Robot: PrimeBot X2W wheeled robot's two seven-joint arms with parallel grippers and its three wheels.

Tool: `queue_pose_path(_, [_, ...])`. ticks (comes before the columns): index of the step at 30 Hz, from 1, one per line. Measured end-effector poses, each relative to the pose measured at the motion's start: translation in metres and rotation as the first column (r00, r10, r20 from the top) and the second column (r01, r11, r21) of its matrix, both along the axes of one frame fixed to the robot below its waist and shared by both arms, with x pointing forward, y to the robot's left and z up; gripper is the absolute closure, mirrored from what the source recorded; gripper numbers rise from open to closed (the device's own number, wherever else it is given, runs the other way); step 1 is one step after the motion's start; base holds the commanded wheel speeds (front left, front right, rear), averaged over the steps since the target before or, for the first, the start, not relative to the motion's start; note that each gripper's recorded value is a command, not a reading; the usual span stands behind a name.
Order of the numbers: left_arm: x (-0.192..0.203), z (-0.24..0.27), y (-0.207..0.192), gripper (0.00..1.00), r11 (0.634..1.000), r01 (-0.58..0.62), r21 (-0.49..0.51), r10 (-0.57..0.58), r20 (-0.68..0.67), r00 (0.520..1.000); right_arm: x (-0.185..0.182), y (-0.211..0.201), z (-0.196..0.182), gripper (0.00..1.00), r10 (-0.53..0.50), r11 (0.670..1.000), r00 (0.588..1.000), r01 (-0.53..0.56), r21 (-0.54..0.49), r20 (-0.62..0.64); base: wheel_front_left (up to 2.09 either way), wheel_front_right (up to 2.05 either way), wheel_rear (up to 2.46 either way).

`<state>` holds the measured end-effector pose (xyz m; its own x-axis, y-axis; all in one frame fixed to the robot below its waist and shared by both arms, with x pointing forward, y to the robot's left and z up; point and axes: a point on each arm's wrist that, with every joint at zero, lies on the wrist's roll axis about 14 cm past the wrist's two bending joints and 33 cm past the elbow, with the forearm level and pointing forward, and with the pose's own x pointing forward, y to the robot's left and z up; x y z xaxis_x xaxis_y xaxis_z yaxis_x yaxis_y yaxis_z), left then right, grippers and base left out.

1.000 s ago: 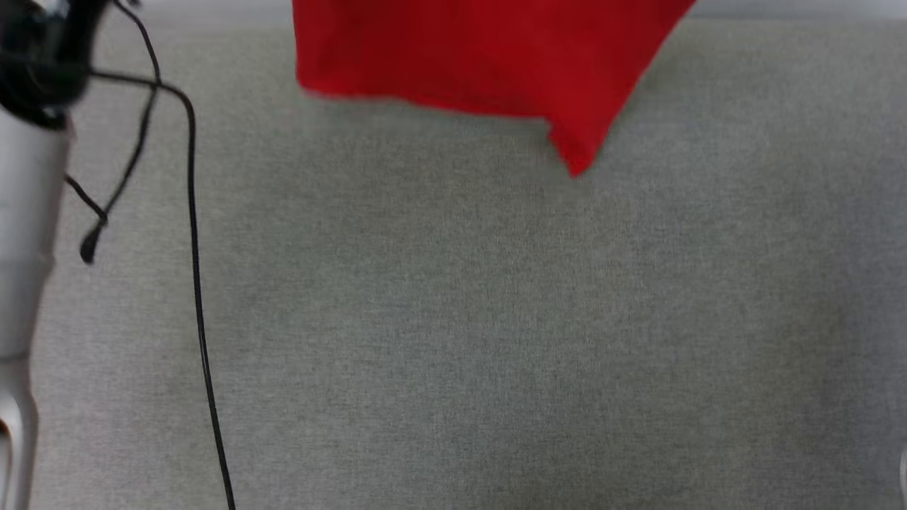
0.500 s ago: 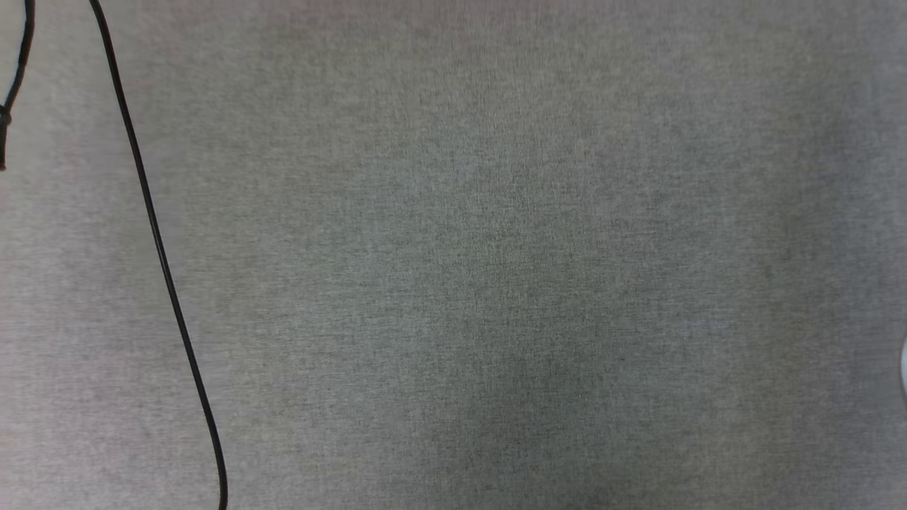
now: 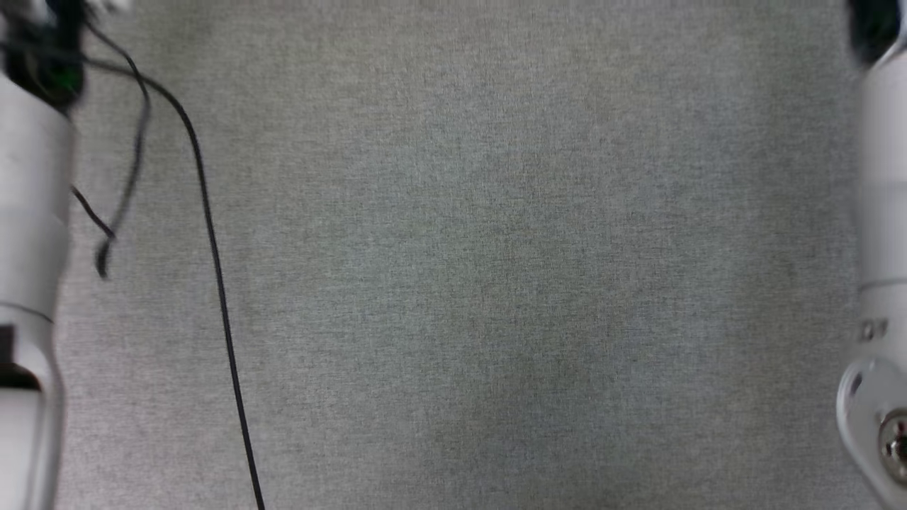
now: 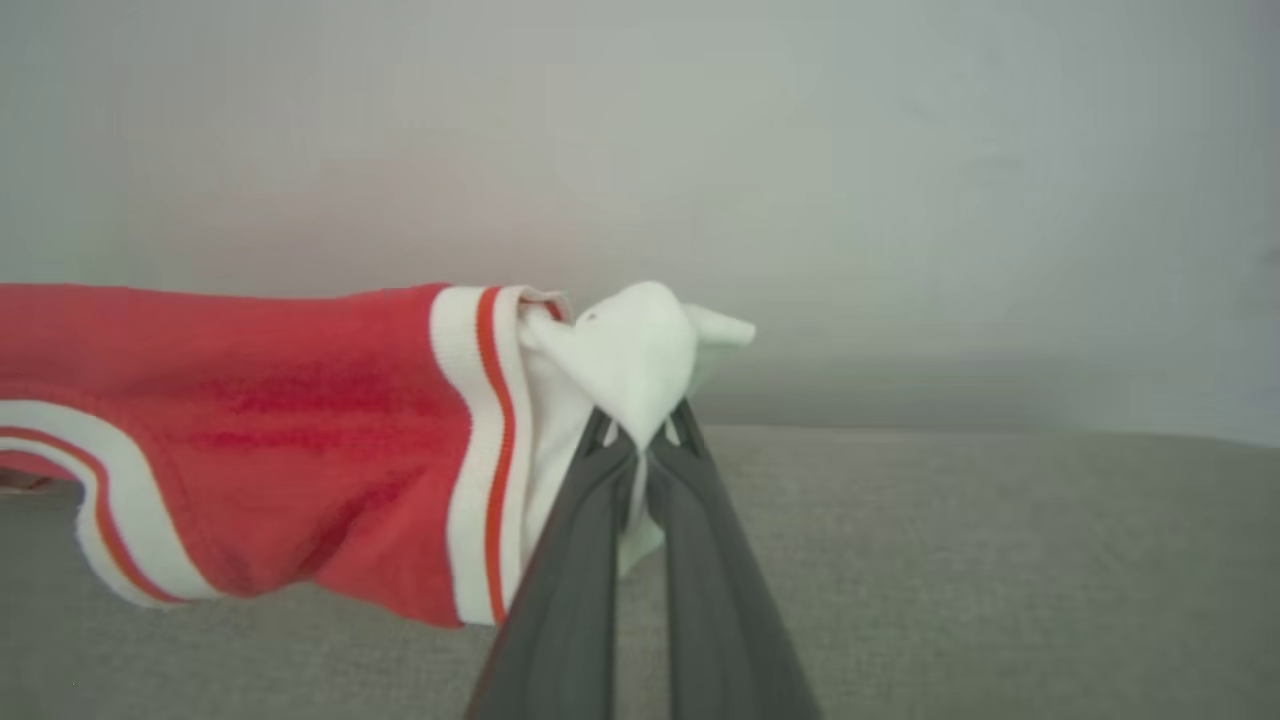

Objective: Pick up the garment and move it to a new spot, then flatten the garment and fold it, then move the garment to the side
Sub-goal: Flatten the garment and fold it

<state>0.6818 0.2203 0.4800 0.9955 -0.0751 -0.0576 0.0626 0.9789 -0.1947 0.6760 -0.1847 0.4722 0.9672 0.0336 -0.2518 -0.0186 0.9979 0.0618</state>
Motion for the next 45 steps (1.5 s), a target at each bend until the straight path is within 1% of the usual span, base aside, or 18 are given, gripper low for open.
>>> queue_pose_path(4, [-0.028,-0.021,-0.003,1.00,0.999,-0.003,-0.035,0.001,-0.054,0.999,-0.027,0.001,-0.026,1.00,-0.008,0.999,0.999,0.010,0.042,-0.048,0.00,0.00,0.00])
queue_pose_path(8, [-0.063,-0.036,-0.001,1.00,0.998,-0.007,-0.057,0.001,-0.102,0.995,-0.060,0.003,-0.043,1.00,-0.010,0.997,0.996,0.016,0.075,-0.086,0.00,0.00,0.00])
queue_pose_path(12, [-0.092,-0.027,0.007,1.00,0.995,-0.028,-0.094,0.020,-0.085,0.996,-0.090,0.008,-0.046,1.00,0.005,0.996,0.996,0.002,0.087,-0.089,0.00,0.00,0.00])
queue_pose_path(13, [-0.092,-0.027,0.007,1.00,0.995,-0.028,-0.094,0.020,-0.085,0.996,-0.090,0.008,-0.046,1.00,0.005,0.996,0.996,0.002,0.087,-0.089,0.00,0.00,0.00])
queue_pose_path(14, [-0.111,-0.030,0.009,1.00,0.994,-0.031,-0.102,0.022,-0.095,0.995,-0.106,0.007,-0.045,1.00,0.012,0.996,0.996,-0.005,0.087,-0.084,0.00,0.00,0.00])
queue_pose_path(15, [-0.121,-0.031,0.011,1.00,0.994,-0.035,-0.105,0.025,-0.099,0.995,-0.115,0.007,-0.044,1.00,0.016,0.996,0.996,-0.009,0.085,-0.084,0.00,0.00,0.00])
queue_pose_path(16, [-0.121,-0.031,0.011,1.00,0.994,-0.035,-0.105,0.025,-0.099,0.995,-0.115,0.007,-0.044,1.00,0.016,0.996,0.996,-0.009,0.085,-0.084,0.00,0.00,0.00])
queue_pose_path(20, [-0.154,-0.025,0.014,1.00,0.994,-0.034,-0.099,0.025,-0.085,0.996,-0.150,0.001,-0.040,1.00,0.020,0.996,0.996,-0.013,0.085,-0.082,0.00,0.00,0.00])
queue_pose_path(21, [-0.173,-0.026,0.014,1.00,0.995,-0.035,-0.094,0.027,-0.090,0.996,-0.165,-0.003,-0.034,1.00,0.018,0.996,0.997,-0.011,0.090,-0.072,0.00,0.00,0.00])
queue_pose_path(22, [-0.173,-0.026,0.014,1.00,0.995,-0.035,-0.094,0.027,-0.090,0.996,-0.165,-0.003,-0.034,1.00,0.018,0.996,0.997,-0.011,0.090,-0.072,0.00,0.00,0.00])
queue_pose_path(23, [-0.181,-0.027,0.012,1.00,0.995,-0.033,-0.092,0.025,-0.090,0.996,-0.173,-0.003,-0.031,1.00,0.016,0.995,0.998,-0.010,0.096,-0.067,0.00,0.00,0.00])
queue_pose_path(30, [-0.239,-0.024,0.012,1.00,0.996,-0.044,-0.072,0.038,-0.083,0.996,-0.238,-0.012,-0.025,1.00,0.003,0.994,0.997,0.006,0.112,-0.080,0.00,0.00,0.00])
queue_pose_path(35, [-0.275,-0.022,0.014,1.00,0.996,-0.068,-0.053,0.063,-0.082,0.995,-0.283,-0.017,-0.023,1.00,-0.012,0.993,0.993,0.025,0.112,-0.115,0.00,0.00,0.00])
queue_pose_path(38, [-0.294,-0.025,0.015,1.00,0.995,-0.088,-0.047,0.082,-0.105,0.991,-0.306,-0.022,-0.023,1.00,-0.030,0.993,0.990,0.045,0.110,-0.138,0.00,0.00,0.00])
queue_pose_path(45, [-0.335,-0.039,0.014,1.00,0.989,-0.133,-0.062,0.120,-0.175,0.977,-0.356,-0.032,-0.041,1.00,-0.063,0.992,0.970,0.088,0.096,-0.236,0.00,0.00,0.00])
